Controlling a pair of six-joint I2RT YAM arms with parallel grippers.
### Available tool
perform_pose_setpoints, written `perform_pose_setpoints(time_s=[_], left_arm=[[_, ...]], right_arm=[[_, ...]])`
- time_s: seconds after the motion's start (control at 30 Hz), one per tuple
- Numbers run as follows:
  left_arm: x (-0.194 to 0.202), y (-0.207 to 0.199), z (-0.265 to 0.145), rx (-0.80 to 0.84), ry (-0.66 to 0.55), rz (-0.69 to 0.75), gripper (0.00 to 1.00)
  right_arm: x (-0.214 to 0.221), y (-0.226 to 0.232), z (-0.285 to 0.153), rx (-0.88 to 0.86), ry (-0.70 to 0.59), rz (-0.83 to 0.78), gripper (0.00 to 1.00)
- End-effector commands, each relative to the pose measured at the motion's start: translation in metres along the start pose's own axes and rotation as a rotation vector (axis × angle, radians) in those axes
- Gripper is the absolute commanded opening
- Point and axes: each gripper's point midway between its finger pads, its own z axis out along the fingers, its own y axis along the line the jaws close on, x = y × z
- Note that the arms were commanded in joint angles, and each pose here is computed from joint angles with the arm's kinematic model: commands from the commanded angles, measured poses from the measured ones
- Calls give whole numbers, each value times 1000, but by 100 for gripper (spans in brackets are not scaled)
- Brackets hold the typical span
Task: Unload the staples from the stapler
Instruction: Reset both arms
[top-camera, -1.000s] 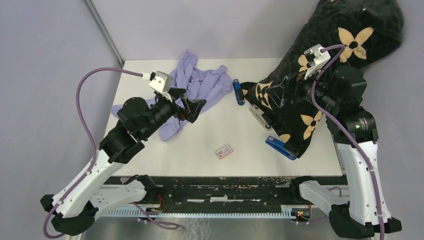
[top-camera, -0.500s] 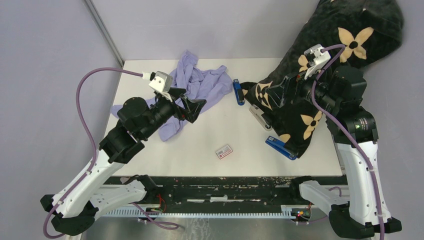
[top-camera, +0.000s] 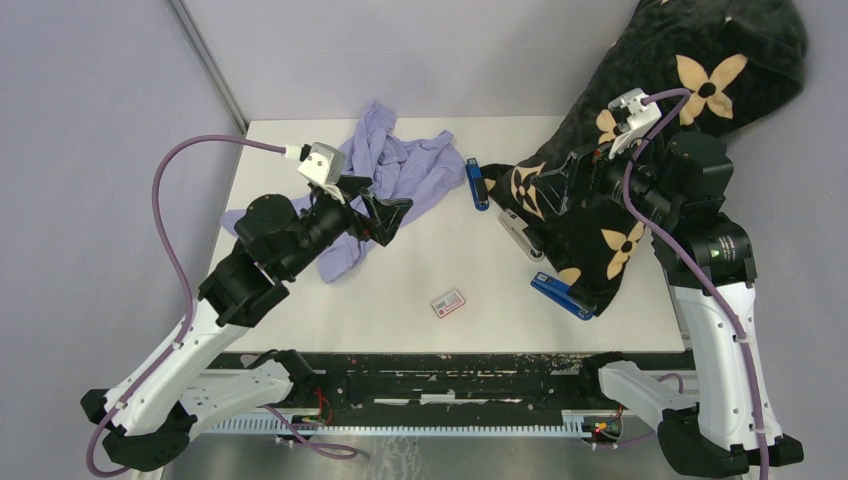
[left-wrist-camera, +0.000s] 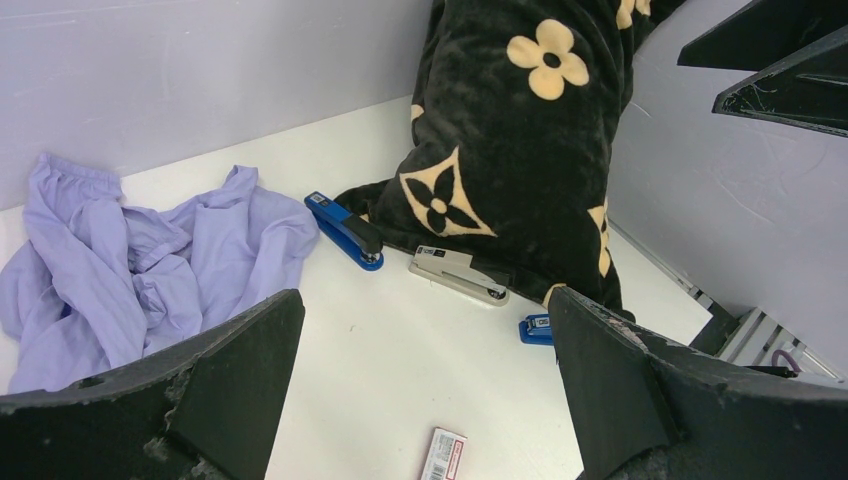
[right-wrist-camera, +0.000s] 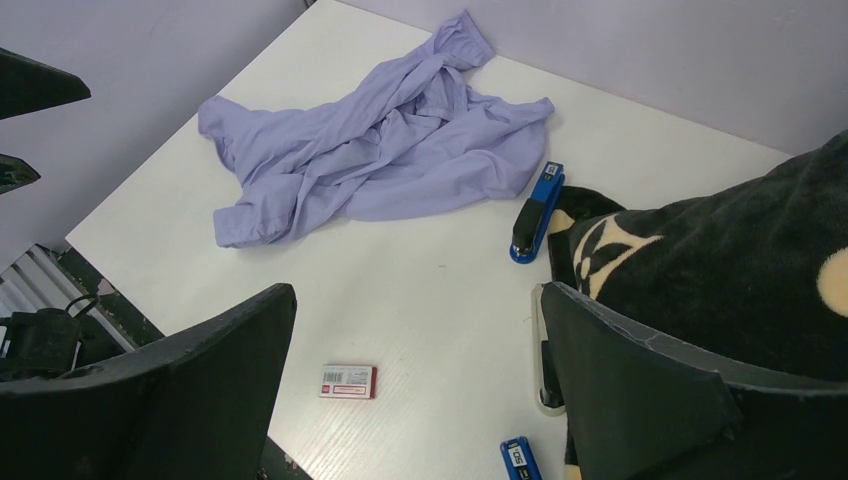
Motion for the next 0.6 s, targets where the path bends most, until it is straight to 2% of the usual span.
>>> perform_pose_setpoints(time_s=[0.0, 0.57], left_arm=[[-6, 1, -2, 11, -22, 50, 99], [-7, 1, -2, 10, -23, 49, 99]], right_arm=[[-17, 0, -5, 12, -64, -27, 100], [-17, -1, -4, 14, -62, -29, 100]])
